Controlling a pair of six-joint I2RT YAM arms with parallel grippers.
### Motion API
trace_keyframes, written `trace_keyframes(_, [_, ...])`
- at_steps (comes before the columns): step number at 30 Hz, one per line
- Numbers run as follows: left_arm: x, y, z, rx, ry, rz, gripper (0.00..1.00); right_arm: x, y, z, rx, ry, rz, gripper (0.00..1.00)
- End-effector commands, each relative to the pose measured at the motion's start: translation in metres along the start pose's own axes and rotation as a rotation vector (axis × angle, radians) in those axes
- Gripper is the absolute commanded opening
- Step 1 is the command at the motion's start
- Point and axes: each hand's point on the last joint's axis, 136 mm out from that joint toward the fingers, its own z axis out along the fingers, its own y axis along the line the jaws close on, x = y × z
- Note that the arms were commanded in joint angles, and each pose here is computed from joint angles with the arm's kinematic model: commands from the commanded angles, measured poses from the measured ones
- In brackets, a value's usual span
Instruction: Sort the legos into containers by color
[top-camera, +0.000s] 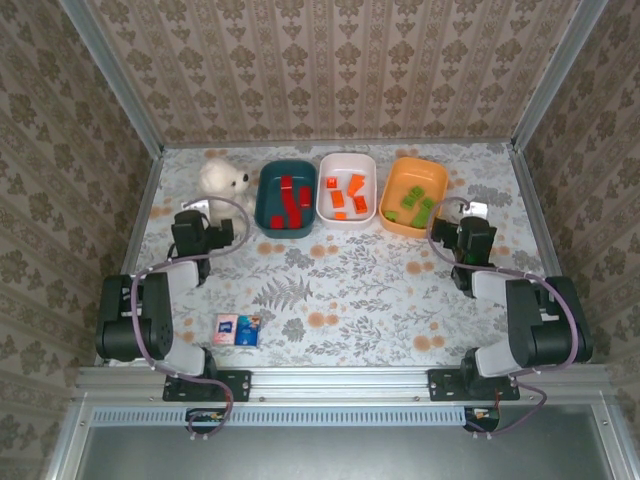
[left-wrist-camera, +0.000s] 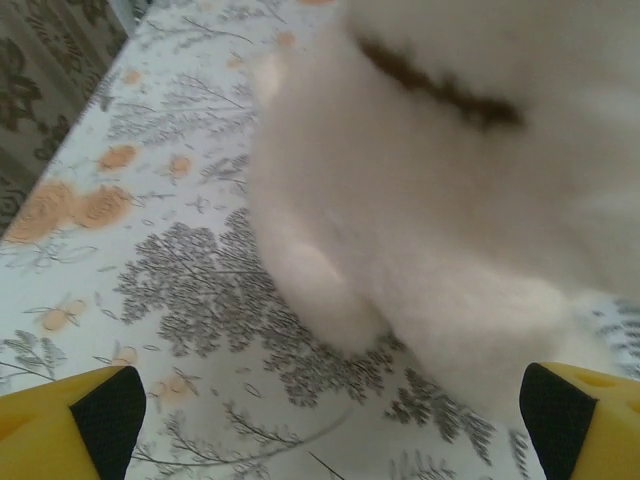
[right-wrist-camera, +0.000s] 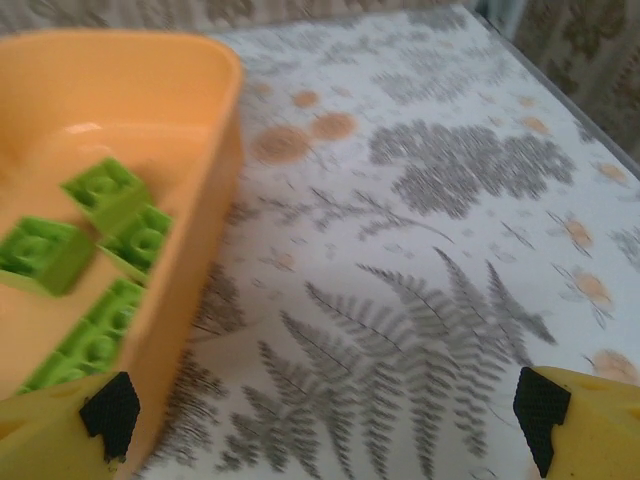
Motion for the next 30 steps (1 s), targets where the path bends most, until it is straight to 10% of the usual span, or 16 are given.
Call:
trace_keyframes(1, [-0.004, -0.014, -0.008, 0.054, -0.113, 0.048, 1.00, -0.001, 0.011, -0.004, -0.072, -0.100, 0.004, 1.00])
trace_keyframes(30, [0.003, 0.000, -0.009, -0.056, -0.150, 0.017, 1.00, -0.002, 0.018, 0.002, -0.029, -0.084, -0.048, 1.00])
